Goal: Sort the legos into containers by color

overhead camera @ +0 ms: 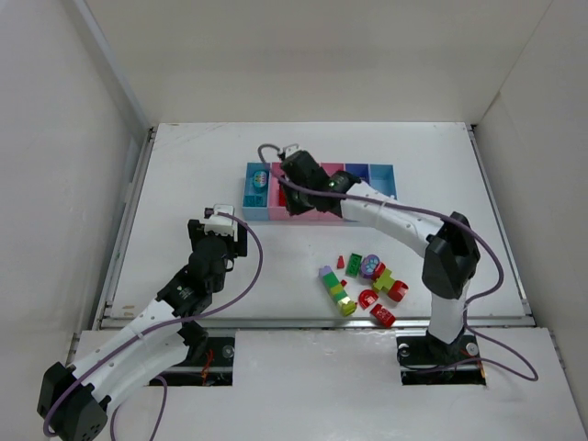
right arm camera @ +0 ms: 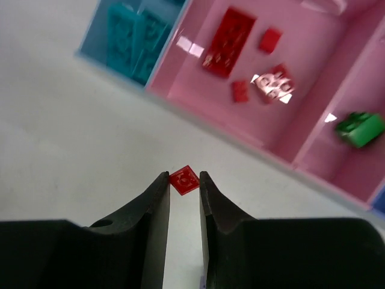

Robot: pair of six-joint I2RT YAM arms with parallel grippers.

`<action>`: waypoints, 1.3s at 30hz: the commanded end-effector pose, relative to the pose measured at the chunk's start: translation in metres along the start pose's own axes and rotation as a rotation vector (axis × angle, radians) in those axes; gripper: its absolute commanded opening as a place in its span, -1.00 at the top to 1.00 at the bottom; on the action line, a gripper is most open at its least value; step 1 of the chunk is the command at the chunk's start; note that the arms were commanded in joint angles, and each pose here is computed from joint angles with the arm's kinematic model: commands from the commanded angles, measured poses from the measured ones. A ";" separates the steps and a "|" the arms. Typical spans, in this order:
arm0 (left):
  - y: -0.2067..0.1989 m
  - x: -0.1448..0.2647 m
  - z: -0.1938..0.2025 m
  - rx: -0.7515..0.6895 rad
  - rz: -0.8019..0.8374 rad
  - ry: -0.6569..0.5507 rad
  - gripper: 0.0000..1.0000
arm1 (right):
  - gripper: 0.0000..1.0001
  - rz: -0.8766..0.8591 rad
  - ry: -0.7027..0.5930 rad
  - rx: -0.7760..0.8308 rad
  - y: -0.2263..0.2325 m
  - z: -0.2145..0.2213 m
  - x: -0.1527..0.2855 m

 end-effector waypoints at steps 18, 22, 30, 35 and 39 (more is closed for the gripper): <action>0.002 -0.001 -0.006 0.024 -0.005 -0.036 -0.51 | -0.66 0.167 -0.080 -0.026 -0.089 -0.079 -0.042; 0.002 -0.001 -0.006 0.024 -0.005 -0.036 -0.51 | -0.69 0.176 -0.098 -0.029 -0.093 -0.078 -0.007; 0.001 0.000 -0.008 0.030 0.006 -0.041 -0.51 | -0.34 0.148 0.076 -0.134 -0.086 0.035 0.027; 0.001 0.000 -0.008 0.020 0.005 -0.041 -0.51 | 0.25 0.100 0.184 -0.197 -0.071 0.099 0.025; 0.001 0.000 -0.008 0.020 0.005 -0.041 -0.51 | 0.17 0.096 0.258 -0.226 -0.061 0.133 0.018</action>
Point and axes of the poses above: each gripper's point midway between its finger pads, its own x axis back along the fingers, its own y axis along the line the jaws close on, z = x × y, the point moved 4 cm from there along x, back along the fingers, and after that the axes turned 12 degrees about x, right-handed, at the moved point
